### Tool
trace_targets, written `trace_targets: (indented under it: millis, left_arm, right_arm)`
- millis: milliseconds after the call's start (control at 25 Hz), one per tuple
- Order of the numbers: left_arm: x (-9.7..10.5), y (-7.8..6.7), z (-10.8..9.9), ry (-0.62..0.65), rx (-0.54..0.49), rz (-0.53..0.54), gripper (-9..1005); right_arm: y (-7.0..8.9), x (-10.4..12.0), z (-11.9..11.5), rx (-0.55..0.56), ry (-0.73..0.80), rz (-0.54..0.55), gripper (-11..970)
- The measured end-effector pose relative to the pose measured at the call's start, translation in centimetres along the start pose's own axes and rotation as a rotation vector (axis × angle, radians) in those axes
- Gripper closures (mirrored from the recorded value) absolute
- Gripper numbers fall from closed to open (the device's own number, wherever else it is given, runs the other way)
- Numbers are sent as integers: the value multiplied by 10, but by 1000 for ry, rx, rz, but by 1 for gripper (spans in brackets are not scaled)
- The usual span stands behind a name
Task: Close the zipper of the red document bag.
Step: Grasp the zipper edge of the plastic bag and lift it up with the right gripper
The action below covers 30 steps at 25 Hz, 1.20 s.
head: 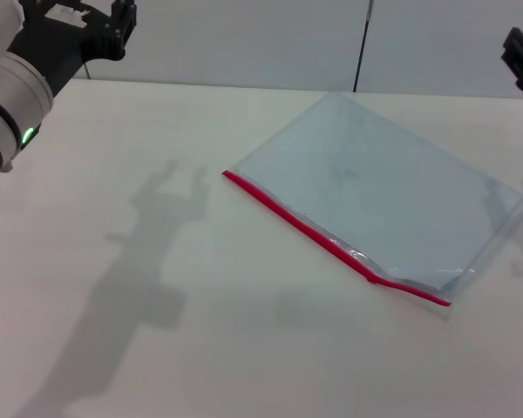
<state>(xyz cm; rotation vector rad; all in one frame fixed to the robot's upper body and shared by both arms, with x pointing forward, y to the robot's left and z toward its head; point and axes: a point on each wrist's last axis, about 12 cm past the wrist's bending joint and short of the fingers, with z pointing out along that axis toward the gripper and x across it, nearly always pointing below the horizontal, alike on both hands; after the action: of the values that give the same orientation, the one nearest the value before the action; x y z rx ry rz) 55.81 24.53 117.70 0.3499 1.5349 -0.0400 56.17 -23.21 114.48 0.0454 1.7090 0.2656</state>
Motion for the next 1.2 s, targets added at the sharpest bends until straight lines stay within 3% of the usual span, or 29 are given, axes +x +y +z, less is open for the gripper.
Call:
trace_targets:
  millis: [520, 680, 840, 1040, 1200]
  left_arm:
    - [0, 0, 0, 1, -1, 0, 546]
    - [0, 1, 0, 2, -2, 3, 546]
    - [0, 2, 0, 5, -3, 13, 546]
    - [0, 2, 0, 6, -3, 22, 546]
    - [1, 3, 0, 9, -5, 26, 547]
  right_arm:
    - [0, 2, 0, -24, 12, -67, 356]
    - [3, 2, 0, -136, 53, -61, 355]
    - [-6, -5, -8, -304, 110, -66, 354]
    - [-6, -6, -18, -466, 196, -195, 352]
    - [-4, -5, -25, -514, 253, -329, 351]
